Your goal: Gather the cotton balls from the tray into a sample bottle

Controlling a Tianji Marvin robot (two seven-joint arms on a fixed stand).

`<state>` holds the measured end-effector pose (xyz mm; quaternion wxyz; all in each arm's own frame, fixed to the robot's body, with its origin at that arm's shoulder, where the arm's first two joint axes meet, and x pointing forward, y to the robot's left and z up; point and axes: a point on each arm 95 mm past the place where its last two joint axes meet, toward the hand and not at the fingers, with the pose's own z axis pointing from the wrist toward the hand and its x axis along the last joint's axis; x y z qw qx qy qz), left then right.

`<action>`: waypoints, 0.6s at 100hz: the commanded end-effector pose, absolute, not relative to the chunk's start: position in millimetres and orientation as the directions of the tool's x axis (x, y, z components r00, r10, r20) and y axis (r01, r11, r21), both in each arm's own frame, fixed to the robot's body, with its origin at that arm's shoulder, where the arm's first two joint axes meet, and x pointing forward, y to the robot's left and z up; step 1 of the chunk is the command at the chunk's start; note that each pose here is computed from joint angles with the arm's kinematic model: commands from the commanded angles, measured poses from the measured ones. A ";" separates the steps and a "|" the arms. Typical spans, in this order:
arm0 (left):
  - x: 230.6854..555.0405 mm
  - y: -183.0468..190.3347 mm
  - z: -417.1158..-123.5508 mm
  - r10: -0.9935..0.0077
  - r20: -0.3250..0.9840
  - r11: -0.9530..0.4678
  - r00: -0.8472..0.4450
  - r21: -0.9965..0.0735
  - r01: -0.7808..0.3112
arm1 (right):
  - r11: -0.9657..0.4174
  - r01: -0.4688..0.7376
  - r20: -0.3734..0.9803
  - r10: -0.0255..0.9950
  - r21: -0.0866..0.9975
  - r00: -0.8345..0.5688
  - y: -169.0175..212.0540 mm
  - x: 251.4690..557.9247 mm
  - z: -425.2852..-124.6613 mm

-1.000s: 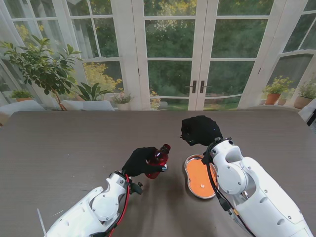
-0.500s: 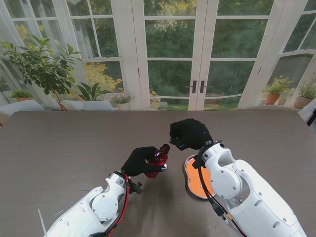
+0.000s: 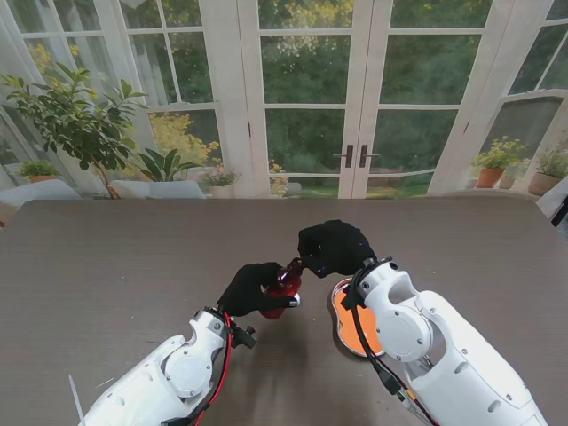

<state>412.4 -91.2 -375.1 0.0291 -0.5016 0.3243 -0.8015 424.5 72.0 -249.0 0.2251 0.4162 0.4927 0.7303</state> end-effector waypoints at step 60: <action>412.2 -97.6 -371.9 -0.360 0.785 -0.785 -0.505 -0.547 -0.291 | -0.377 0.118 0.372 0.726 0.919 -0.578 79.6 419.3 -252.5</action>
